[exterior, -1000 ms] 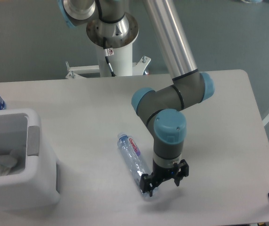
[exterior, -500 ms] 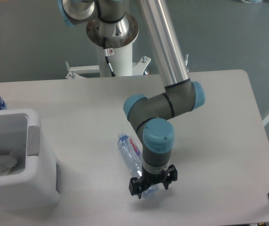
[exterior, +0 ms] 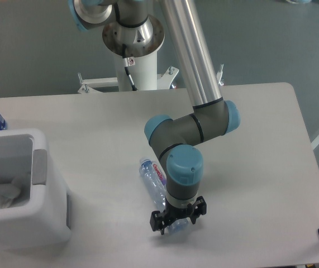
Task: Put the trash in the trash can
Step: 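Align and close the gripper around the bottle's middle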
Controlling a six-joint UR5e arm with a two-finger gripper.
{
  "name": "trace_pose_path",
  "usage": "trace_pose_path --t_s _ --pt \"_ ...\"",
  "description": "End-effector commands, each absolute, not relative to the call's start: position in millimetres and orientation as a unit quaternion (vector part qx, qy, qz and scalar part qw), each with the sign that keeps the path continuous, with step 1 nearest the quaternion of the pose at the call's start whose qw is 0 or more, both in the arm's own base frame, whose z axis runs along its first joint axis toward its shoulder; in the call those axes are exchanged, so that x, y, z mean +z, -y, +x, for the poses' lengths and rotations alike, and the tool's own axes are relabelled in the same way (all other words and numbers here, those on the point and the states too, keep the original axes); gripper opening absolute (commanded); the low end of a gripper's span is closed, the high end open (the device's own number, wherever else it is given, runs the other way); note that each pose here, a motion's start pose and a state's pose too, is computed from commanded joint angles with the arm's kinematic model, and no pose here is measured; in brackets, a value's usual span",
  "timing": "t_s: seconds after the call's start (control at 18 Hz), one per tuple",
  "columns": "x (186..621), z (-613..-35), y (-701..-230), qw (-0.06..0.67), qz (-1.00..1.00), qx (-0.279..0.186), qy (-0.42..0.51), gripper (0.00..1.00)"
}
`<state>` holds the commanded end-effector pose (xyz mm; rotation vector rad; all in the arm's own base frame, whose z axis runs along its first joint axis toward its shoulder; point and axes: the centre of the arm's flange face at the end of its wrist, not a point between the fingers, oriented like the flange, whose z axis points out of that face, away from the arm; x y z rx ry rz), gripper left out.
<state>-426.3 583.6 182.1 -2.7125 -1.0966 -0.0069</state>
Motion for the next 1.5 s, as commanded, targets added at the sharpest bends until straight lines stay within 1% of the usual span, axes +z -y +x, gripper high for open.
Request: trace_pose_path --t_s 0.11,0.22,0.44,0.61,0.67,0.72,0.78,1.0,1.39,1.5 --pt "181.9 -426.2 -583.5 0.107 -0.921 -0.003 0.375 0.87" --pt "181.1 -426.9 -582.1 0.103 -0.921 0.004 0.376 0.81" --pt "179.4 -427.7 -580.8 0.099 -0.921 0.010 0.376 0.77" --pt "180.5 -427.8 -580.6 0.100 -0.922 0.011 0.375 0.70" --pt "180.5 -427.8 -580.6 0.100 -0.922 0.012 0.374 0.70" --pt "180.5 -427.9 -580.5 0.099 -0.922 0.012 0.375 0.66" --pt "180.5 -427.9 -580.5 0.099 -0.921 0.012 0.376 0.64" --pt "182.9 -427.4 -580.1 0.100 -0.921 0.012 0.376 0.62" --pt "186.2 -428.8 -579.9 0.102 -0.922 0.014 0.374 0.61" --pt "193.5 -430.7 -581.7 0.108 -0.921 0.017 0.373 0.61"
